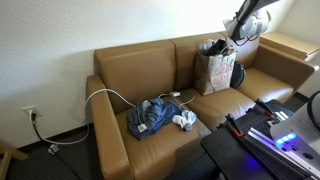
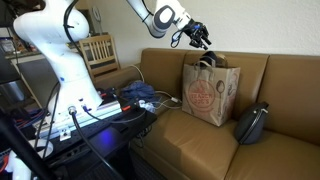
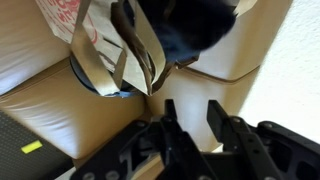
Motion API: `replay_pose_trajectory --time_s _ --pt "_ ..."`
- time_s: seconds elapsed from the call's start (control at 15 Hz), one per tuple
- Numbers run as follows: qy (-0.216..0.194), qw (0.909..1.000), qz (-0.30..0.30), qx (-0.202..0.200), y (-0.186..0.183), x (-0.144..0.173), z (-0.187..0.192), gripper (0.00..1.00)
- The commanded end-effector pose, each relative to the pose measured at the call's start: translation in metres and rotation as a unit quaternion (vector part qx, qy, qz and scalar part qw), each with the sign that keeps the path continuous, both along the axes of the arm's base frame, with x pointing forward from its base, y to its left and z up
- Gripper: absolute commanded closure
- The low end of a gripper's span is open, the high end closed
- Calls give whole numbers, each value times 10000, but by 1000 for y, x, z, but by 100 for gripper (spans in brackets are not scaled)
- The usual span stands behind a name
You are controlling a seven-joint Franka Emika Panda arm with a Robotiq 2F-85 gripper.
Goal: Place the white fabric and the black fabric in the bag
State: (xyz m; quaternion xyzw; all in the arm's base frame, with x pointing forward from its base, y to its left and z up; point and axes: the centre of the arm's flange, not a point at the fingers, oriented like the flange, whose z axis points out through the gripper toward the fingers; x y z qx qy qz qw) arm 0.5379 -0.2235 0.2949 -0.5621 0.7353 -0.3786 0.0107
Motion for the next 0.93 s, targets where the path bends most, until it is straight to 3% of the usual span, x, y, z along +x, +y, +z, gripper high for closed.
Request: replay_pose_trajectory --time_s 0.0,0.27,0.53,0.67,0.73,0.87 --pt "-71 9995 -210 246 -21 -9 1 29" --pt "-280 9991 -198 266 -10 1 42 2" --pt "-984 9950 168 90 45 23 102 0" --pt "-1403 9889 411 264 75 27 128 0" --pt "-1125 9933 238 73 52 36 99 0" --pt "-1200 9921 345 121 66 40 107 0"
